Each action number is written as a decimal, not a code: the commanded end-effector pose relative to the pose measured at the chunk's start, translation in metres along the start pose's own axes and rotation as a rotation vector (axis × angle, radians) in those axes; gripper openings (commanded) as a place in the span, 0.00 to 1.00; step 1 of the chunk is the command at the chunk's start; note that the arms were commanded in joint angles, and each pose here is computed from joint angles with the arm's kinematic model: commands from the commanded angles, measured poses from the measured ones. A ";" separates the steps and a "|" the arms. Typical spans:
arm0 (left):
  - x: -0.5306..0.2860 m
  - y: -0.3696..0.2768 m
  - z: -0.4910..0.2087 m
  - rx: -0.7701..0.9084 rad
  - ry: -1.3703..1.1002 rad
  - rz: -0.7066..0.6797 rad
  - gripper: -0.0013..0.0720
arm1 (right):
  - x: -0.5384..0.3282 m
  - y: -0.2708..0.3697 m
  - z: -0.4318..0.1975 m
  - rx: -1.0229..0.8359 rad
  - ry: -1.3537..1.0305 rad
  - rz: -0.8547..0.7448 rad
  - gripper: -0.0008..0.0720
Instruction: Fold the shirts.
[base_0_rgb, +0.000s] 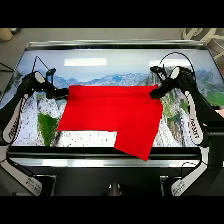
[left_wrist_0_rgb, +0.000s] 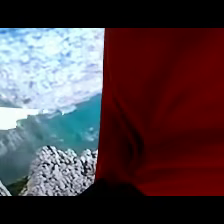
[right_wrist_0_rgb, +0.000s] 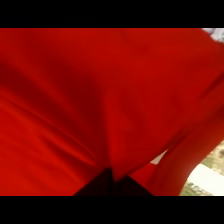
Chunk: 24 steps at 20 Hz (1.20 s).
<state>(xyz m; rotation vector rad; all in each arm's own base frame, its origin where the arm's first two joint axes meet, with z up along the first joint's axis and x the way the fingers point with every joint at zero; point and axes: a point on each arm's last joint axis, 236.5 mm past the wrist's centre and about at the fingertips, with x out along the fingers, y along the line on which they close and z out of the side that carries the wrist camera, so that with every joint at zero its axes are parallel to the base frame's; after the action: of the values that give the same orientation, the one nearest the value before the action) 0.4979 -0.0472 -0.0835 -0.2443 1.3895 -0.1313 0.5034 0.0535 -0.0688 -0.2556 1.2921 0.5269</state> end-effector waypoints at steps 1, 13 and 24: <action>0.004 -0.005 -0.043 0.023 0.187 -0.022 0.06 | 0.011 0.015 -0.023 0.049 0.098 0.077 0.04; -0.085 0.035 -0.105 -0.102 0.236 -0.033 0.61 | -0.100 -0.006 -0.117 0.167 0.223 0.082 0.68; -0.023 0.026 -0.184 -0.154 0.229 -0.091 0.72 | -0.085 0.028 -0.152 0.168 0.198 0.099 0.68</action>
<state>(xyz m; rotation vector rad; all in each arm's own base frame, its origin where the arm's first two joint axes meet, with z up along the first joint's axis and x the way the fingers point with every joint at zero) 0.3072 -0.0275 -0.0909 -0.3962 1.6651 -0.1284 0.3509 -0.0143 -0.0236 -0.1071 1.5357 0.4754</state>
